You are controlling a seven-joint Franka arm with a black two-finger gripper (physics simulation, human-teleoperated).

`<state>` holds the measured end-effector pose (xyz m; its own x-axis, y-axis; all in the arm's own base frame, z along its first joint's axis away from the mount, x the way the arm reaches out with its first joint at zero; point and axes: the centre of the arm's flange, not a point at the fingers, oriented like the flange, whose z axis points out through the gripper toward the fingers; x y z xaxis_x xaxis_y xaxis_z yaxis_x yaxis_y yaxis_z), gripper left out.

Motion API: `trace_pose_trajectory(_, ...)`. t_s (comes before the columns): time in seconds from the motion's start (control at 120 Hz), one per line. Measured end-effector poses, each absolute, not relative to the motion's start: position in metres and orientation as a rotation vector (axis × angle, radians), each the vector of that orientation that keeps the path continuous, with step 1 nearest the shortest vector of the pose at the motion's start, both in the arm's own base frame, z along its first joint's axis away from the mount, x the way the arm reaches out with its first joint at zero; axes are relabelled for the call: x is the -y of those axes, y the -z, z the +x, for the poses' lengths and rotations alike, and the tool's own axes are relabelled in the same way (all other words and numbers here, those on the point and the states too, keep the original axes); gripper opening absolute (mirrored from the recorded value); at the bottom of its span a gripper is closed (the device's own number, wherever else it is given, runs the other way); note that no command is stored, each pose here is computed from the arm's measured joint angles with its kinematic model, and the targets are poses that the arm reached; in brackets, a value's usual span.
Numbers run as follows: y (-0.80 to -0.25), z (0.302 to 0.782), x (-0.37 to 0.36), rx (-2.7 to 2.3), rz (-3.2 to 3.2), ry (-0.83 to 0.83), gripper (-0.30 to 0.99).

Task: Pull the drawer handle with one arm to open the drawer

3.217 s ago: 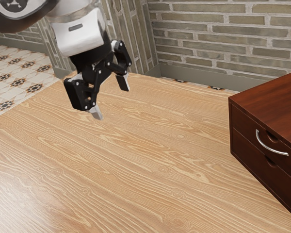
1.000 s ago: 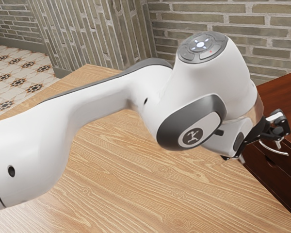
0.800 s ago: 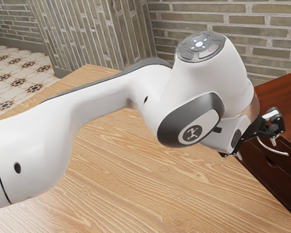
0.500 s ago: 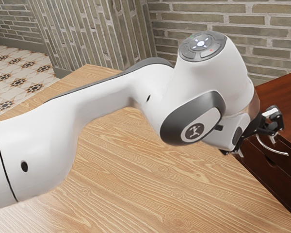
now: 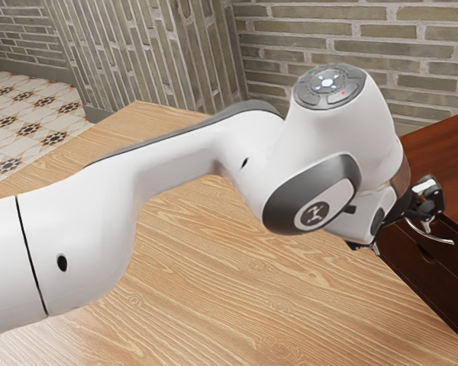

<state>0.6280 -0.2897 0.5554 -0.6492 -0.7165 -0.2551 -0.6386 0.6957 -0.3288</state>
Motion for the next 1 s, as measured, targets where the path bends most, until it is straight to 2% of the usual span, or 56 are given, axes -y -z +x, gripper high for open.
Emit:
trace_pose_trajectory(0.058, -0.555, 0.628, 0.29, -2.542, -1.06, 0.295, 0.62)
trace_pose_trajectory(0.175, -0.552, 0.635, 0.277, -2.532, -1.089, 0.289, 0.5)
trace_pose_trajectory(0.575, -0.556, 0.627, 0.272, -2.532, -1.098, 0.291, 0.45)
trace_pose_trajectory(0.758, -0.547, 0.614, 0.265, -2.553, -1.105, 0.269, 0.5)
trace_pose_trajectory(1.0, -0.559, 0.591, 0.253, -2.546, -1.104, 0.293, 0.44)
